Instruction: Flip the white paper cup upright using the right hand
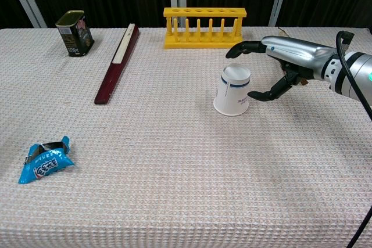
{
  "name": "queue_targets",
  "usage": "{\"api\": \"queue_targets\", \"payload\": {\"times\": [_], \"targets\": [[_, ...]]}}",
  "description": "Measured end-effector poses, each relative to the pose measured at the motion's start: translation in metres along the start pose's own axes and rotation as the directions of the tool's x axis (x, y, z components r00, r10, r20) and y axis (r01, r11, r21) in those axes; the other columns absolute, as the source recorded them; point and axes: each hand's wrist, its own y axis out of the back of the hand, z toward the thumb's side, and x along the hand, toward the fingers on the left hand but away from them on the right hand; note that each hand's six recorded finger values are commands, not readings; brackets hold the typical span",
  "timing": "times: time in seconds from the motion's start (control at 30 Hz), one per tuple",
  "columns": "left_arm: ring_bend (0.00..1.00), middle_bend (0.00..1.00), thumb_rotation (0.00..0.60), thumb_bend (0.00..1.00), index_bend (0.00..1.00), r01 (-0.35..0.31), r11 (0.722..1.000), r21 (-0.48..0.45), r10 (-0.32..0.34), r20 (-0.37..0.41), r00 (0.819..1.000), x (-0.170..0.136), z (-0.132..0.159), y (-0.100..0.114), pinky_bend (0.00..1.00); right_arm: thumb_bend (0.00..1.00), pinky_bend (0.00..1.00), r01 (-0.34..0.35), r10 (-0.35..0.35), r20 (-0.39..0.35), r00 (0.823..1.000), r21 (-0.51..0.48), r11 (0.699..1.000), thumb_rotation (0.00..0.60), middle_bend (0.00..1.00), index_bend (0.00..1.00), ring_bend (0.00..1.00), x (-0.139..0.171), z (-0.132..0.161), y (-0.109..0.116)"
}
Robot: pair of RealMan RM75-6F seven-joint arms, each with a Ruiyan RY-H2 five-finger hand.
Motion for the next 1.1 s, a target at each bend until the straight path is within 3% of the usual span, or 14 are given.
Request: {"api": "queue_targets", "payload": {"times": [0.47,0.57,0.63,0.73,0.8,0.9,0.97,1.1], "targets": [[0.06,0.09,0.600,0.08,0.19,-0.004,1.000,0.008,0.004,-0.002,1.000,-0.002,0.000,0.002,0.16,0.26,0.10,-0.026,0.027,0.021,0.999,-0.034,0.999,0.600,0.18,0.16,0.08,-0.019,0.003,-0.005],[0.06,0.09,0.600,0.08,0.19,-0.002,1.000,0.009,0.002,-0.006,1.000,-0.002,0.000,0.002,0.16,0.30,0.22,-0.042,0.043,0.025,0.999,-0.047,0.998,0.600,0.26,0.29,0.17,-0.028,0.006,-0.010],[0.06,0.09,0.600,0.08,0.19,-0.003,1.000,0.010,0.003,-0.008,1.000,-0.003,-0.001,0.003,0.16,0.35,0.36,-0.032,0.034,0.023,0.999,-0.067,0.997,0.600,0.36,0.44,0.28,-0.033,0.009,-0.013],[0.06,0.09,0.600,0.08,0.19,-0.005,1.000,0.013,0.005,-0.015,1.000,-0.004,-0.003,0.004,0.16,0.38,0.46,-0.006,0.008,0.020,1.000,-0.116,0.993,0.600,0.43,0.53,0.36,-0.035,0.010,-0.013],[0.06,0.09,0.600,0.08,0.19,-0.004,1.000,0.018,0.005,-0.021,1.000,-0.004,-0.005,0.006,0.16,0.37,0.47,0.007,-0.004,0.019,1.000,-0.168,0.986,0.600,0.44,0.54,0.37,-0.035,0.011,-0.013],[0.06,0.09,0.600,0.08,0.19,-0.005,1.000,0.017,0.005,-0.022,1.000,-0.003,-0.005,0.007,0.16,0.36,0.47,0.022,-0.019,0.014,1.000,-0.292,0.956,0.600,0.44,0.54,0.37,-0.033,0.012,-0.013],[0.06,0.09,0.600,0.08,0.19,0.000,1.000,0.016,0.001,-0.017,1.000,-0.001,-0.004,0.006,0.16,0.36,0.47,0.026,-0.025,0.008,1.000,-0.400,0.916,0.600,0.44,0.54,0.37,-0.033,0.013,-0.013],[0.06,0.09,0.600,0.08,0.19,0.008,1.000,0.014,-0.008,-0.007,1.000,0.002,-0.001,0.003,0.16,0.36,0.39,0.018,-0.024,-0.002,1.000,-0.604,0.797,0.600,0.41,0.52,0.36,-0.033,0.011,-0.015]]}}
